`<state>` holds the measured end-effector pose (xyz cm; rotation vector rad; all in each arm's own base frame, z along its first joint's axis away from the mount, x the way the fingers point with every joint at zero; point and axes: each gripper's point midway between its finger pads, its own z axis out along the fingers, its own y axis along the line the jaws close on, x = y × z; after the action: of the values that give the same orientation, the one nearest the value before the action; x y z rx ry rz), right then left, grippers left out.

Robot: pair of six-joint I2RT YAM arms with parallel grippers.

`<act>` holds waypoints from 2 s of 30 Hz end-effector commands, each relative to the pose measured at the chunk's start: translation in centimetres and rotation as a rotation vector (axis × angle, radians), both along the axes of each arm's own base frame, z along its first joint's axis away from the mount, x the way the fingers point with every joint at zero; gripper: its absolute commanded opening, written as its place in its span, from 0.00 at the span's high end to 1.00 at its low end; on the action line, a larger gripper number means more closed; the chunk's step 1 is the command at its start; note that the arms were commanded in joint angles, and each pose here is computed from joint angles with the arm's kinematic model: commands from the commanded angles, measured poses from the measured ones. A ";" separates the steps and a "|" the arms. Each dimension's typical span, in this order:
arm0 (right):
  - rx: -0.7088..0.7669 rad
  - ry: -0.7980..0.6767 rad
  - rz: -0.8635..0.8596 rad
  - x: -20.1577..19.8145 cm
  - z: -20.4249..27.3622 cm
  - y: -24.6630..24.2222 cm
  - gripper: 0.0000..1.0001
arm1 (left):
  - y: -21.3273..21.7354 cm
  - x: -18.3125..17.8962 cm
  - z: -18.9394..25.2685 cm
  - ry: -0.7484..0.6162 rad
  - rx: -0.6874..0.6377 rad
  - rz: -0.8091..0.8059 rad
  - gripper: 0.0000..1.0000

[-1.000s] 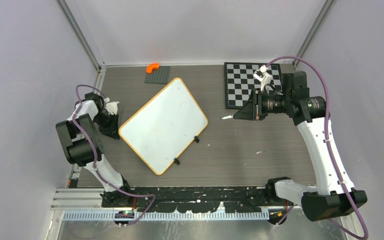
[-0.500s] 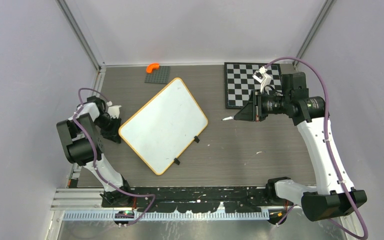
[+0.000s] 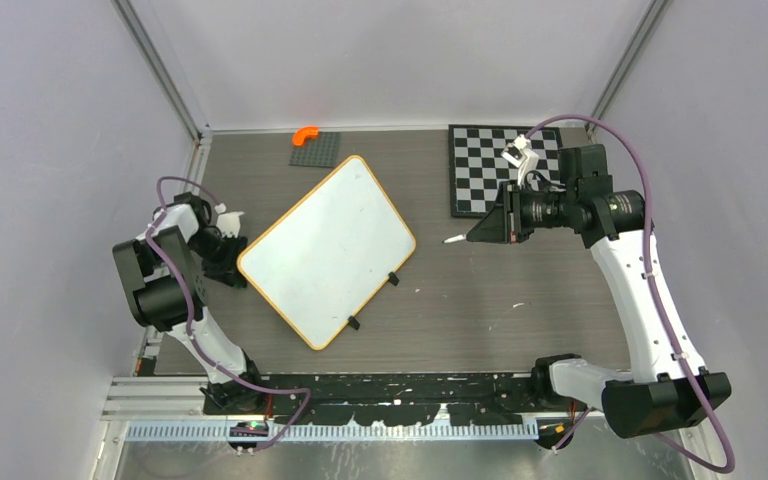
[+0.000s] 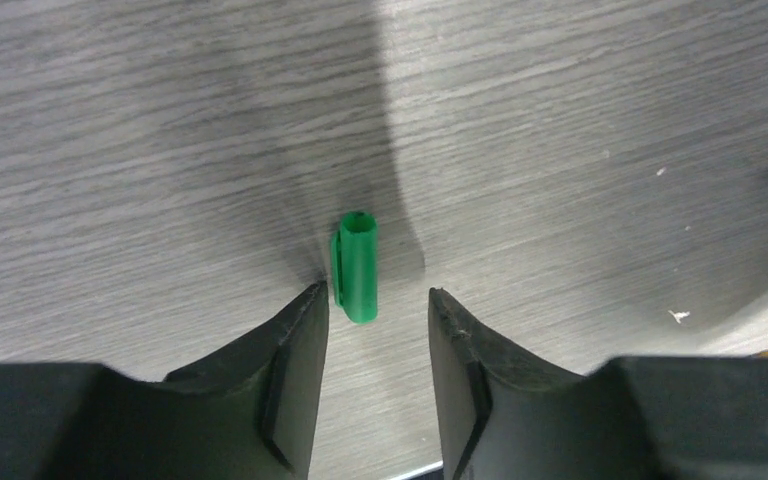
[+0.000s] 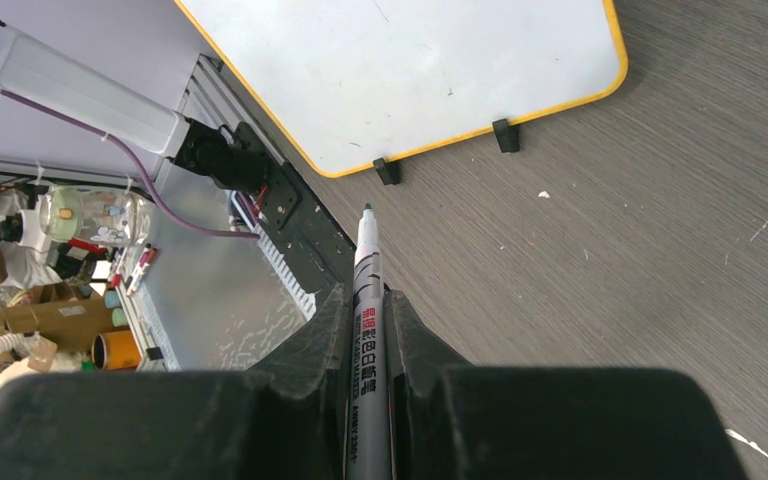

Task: Write a sentence on the whiteboard
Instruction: Place the pen cap at the center of the board, then move the whiteboard to the center of the board.

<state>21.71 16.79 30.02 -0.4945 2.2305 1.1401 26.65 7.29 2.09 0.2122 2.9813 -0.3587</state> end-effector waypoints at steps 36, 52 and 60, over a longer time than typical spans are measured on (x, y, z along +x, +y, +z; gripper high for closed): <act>0.006 0.000 0.007 0.6 -0.6 0.1 1.00 | -15.4 3.4 2.2 0.007 -0.642 -0.132 0.37; 0.005 0.026 0.001 0.8 -1.0 0.2 1.00 | -22.0 2.9 0.1 0.103 -0.671 -0.274 0.45; 0.006 0.031 -0.001 0.8 -1.0 0.2 1.00 | -25.4 2.2 -0.6 0.130 -0.657 -0.362 0.48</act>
<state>22.23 16.92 28.77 -0.4686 2.2762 1.1640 27.95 -16.46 3.45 0.5262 2.7672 -1.4608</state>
